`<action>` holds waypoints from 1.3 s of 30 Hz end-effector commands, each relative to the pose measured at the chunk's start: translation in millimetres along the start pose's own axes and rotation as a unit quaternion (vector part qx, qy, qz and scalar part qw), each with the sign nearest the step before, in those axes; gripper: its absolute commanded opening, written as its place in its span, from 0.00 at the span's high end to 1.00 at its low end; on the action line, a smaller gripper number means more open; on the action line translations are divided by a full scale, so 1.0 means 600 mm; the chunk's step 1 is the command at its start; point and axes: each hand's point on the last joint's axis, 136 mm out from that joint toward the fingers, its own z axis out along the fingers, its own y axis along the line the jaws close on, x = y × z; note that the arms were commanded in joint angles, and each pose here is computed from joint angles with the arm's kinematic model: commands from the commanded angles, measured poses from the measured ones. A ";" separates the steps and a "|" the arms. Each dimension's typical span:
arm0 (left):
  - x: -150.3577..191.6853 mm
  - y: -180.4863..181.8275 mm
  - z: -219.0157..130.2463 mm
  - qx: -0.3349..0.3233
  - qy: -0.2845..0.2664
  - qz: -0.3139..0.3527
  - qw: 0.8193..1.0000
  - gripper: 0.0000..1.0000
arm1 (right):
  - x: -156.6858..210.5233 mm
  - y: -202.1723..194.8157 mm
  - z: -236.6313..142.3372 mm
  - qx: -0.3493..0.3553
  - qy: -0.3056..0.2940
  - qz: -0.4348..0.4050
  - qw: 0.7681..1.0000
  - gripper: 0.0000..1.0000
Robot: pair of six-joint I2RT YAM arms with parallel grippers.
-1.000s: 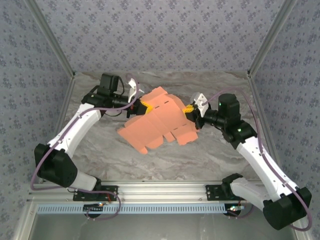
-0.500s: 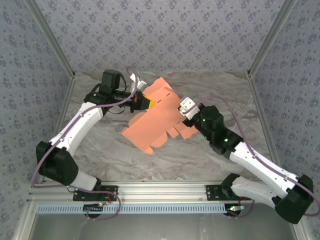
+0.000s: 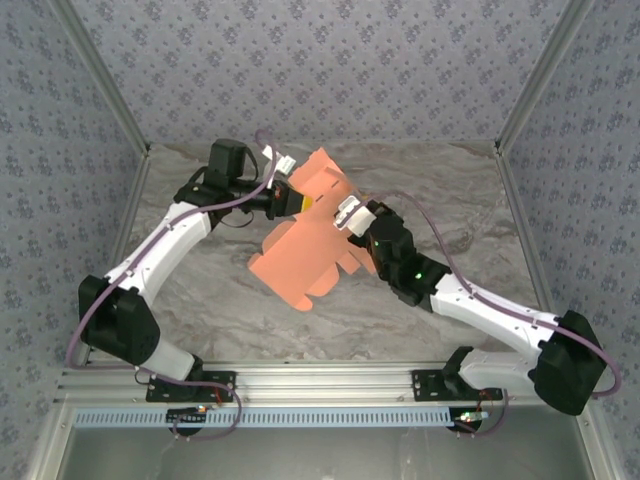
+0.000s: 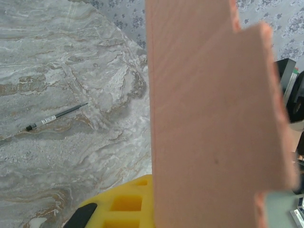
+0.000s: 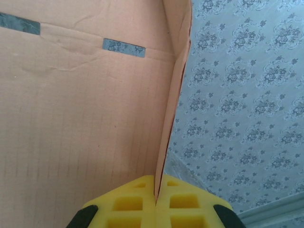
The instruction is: Fold the paper box
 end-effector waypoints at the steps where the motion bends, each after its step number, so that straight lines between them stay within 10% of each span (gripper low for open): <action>1: -0.011 -0.015 0.010 0.016 -0.014 0.019 1.000 1.00 | 0.003 0.043 -0.007 -0.078 -0.010 -0.005 0.997 1.00; 14: 0.059 0.079 0.036 -0.049 -0.011 -0.061 0.997 0.81 | 0.067 0.077 -0.042 -0.379 0.066 0.156 0.910 1.00; 27: 0.102 0.206 -0.071 -0.344 -0.049 -0.091 0.933 0.44 | 0.132 0.100 0.014 -0.400 0.190 0.210 0.871 1.00; 39: 0.185 0.060 0.103 -0.158 -0.005 -0.048 0.986 0.48 | 0.170 0.086 0.064 -0.358 0.260 0.246 0.862 1.00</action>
